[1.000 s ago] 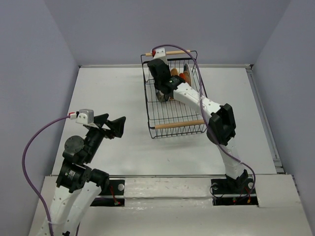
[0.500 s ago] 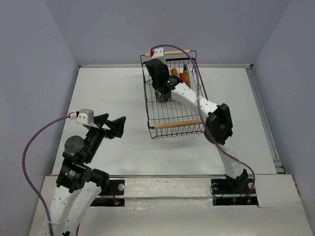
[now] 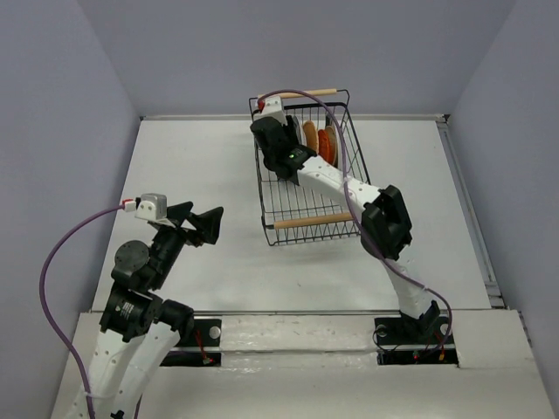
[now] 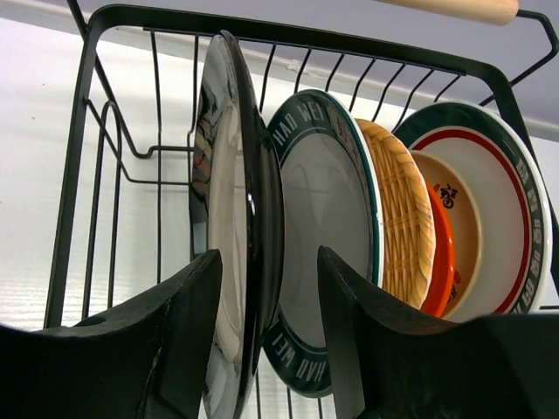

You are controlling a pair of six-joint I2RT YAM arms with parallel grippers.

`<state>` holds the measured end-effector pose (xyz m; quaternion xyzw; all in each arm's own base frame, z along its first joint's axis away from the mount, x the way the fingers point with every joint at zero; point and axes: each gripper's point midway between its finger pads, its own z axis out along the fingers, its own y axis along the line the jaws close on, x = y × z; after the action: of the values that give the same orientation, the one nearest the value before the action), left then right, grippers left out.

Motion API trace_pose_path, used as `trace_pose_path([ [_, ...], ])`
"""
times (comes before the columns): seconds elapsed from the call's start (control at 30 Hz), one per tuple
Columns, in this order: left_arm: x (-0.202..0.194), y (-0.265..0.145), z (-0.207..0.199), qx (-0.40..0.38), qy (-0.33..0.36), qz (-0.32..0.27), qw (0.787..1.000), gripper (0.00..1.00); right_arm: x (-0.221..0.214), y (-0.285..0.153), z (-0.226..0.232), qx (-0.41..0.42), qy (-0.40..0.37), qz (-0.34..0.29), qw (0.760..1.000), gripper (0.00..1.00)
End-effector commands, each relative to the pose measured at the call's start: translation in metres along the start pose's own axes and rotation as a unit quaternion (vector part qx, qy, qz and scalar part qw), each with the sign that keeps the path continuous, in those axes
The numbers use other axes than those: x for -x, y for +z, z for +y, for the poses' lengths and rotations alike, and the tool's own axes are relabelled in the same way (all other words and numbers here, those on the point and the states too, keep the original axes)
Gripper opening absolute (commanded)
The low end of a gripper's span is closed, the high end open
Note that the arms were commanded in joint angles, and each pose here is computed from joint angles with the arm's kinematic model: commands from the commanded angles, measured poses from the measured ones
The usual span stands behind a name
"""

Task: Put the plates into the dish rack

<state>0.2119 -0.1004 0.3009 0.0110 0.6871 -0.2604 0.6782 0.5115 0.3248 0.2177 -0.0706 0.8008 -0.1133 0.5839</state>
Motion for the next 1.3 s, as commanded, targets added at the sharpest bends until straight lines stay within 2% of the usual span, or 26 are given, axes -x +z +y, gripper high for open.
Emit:
trace_pose_path([
  [0.0, 0.003, 0.005, -0.001, -0.002, 0.007, -0.003, 1.000, 0.98, 0.059, -0.029, -0.027, -0.009, 0.063, -0.057, 0.996, 0.54],
  [0.23, 0.001, 0.007, 0.001, 0.003, 0.007, 0.001, 1.000, 0.98, 0.067, -0.043, -0.028, 0.027, 0.081, -0.061, 0.994, 0.62],
  [0.47, -0.003, 0.010, 0.004, 0.008, 0.007, 0.010, 1.000, 0.98, 0.094, -0.080, -0.040, 0.093, 0.140, -0.078, 0.983, 0.73],
  [0.53, -0.004, 0.011, 0.005, 0.011, 0.007, 0.013, 1.000, 0.98, 0.100, -0.093, -0.040, 0.124, 0.149, -0.083, 0.977, 0.81],
  [0.57, -0.004, 0.011, 0.005, 0.012, 0.007, 0.013, 1.000, 0.98, 0.089, -0.097, -0.040, 0.133, 0.145, -0.075, 0.977, 0.88],
  [0.6, -0.004, 0.012, 0.006, 0.014, 0.007, 0.013, 1.000, 0.98, 0.108, -0.115, -0.054, 0.145, 0.169, -0.100, 0.970, 0.99],
  [0.7, -0.005, 0.012, 0.007, 0.015, 0.007, 0.015, 1.000, 0.98, 0.101, -0.136, -0.069, 0.168, 0.186, -0.120, 0.961, 1.00],
  [0.77, -0.005, 0.011, 0.007, 0.017, 0.007, 0.015, 1.000, 0.98, 0.124, -0.175, -0.108, 0.178, 0.218, -0.172, 0.944, 1.00],
  [0.8, -0.004, 0.011, 0.006, 0.016, 0.007, 0.014, 1.000, 0.98, 0.108, -0.180, -0.114, 0.180, 0.216, -0.181, 0.942, 1.00],
  [0.83, -0.003, 0.011, 0.006, 0.016, 0.006, 0.011, 1.000, 0.99, 0.125, -0.212, -0.149, 0.183, 0.243, -0.222, 0.926, 1.00],
  [0.9, 0.000, 0.010, 0.003, 0.007, 0.008, 0.005, 1.000, 0.99, 0.125, -0.238, -0.181, 0.175, 0.270, -0.265, 0.909, 0.98],
  [0.97, 0.004, 0.009, -0.002, -0.006, 0.016, -0.001, 1.000, 0.99, 0.106, -0.267, -0.226, 0.156, 0.302, -0.306, 0.889, 0.96],
  [1.03, 0.007, 0.009, -0.001, -0.004, 0.021, -0.008, 1.000, 0.99, 0.087, -0.280, -0.250, 0.138, 0.322, -0.320, 0.880, 0.93],
  [1.07, 0.008, 0.008, 0.000, -0.002, 0.026, -0.010, 1.000, 0.99, 0.064, -0.275, -0.259, 0.109, 0.322, -0.311, 0.888, 0.93],
  [1.1, 0.009, 0.008, 0.000, -0.001, 0.028, -0.010, 1.000, 0.99, 0.058, -0.289, -0.284, 0.091, 0.339, -0.327, 0.878, 0.93],
  [1.13, 0.011, 0.008, 0.000, -0.002, 0.030, -0.014, 0.999, 0.99, 0.038, -0.284, -0.293, 0.060, 0.341, -0.315, 0.884, 0.93],
  [1.17, 0.013, 0.008, -0.001, -0.004, 0.033, -0.018, 0.999, 0.99, 0.029, -0.292, -0.309, 0.045, 0.357, -0.322, 0.876, 0.93],
  [1.27, 0.019, 0.006, -0.003, -0.012, 0.040, -0.033, 0.999, 0.99, -0.003, -0.287, -0.317, 0.018, 0.385, -0.306, 0.870, 0.93],
])
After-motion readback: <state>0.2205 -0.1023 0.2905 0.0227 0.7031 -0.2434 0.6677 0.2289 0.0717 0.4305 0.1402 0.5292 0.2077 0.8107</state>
